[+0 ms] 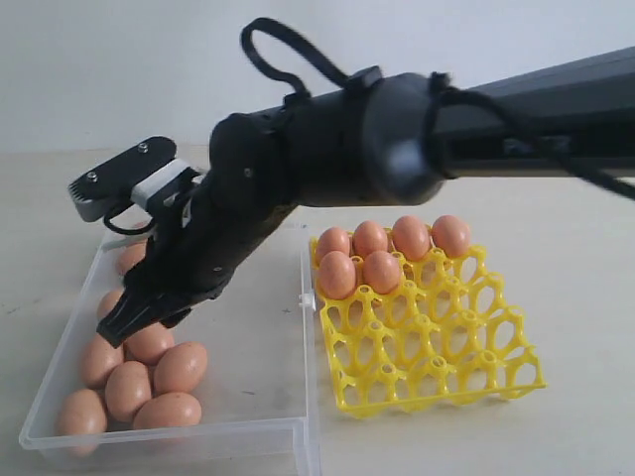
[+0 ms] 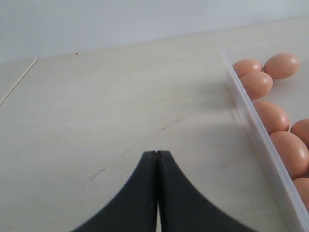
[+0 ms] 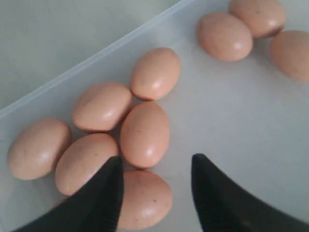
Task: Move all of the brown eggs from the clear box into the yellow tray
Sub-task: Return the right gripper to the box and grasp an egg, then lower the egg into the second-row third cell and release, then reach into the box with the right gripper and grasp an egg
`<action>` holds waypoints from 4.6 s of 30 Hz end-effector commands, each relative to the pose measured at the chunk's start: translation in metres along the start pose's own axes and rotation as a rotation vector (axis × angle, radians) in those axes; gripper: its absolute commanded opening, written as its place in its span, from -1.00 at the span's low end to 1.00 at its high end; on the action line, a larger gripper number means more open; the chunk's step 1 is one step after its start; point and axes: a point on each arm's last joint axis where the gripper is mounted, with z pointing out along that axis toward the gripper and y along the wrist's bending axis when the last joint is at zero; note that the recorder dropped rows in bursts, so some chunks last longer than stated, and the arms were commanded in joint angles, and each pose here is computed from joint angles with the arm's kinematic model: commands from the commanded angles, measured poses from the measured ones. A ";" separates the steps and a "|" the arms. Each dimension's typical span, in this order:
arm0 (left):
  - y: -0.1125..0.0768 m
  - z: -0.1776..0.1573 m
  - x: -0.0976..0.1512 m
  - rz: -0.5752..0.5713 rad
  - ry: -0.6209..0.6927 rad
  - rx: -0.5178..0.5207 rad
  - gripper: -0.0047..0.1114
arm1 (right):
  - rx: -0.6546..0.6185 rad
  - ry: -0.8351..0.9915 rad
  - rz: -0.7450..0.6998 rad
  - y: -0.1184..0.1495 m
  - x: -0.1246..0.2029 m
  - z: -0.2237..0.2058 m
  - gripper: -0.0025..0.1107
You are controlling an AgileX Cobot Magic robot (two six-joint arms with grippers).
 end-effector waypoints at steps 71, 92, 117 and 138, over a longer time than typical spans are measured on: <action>0.000 -0.001 -0.002 -0.005 -0.020 0.007 -0.92 | 0.544 -0.314 0.432 -0.138 0.179 -0.050 -0.96; 0.000 -0.001 -0.002 -0.005 -0.020 0.007 -0.92 | 0.288 -0.310 0.111 -0.080 0.057 -0.129 -0.96; 0.000 -0.001 -0.002 -0.005 -0.020 0.007 -0.92 | 0.009 0.244 0.448 -0.025 0.022 0.046 0.28; 0.000 -0.001 -0.002 -0.005 -0.020 0.007 -0.92 | -0.083 0.234 0.300 0.001 0.024 0.062 0.28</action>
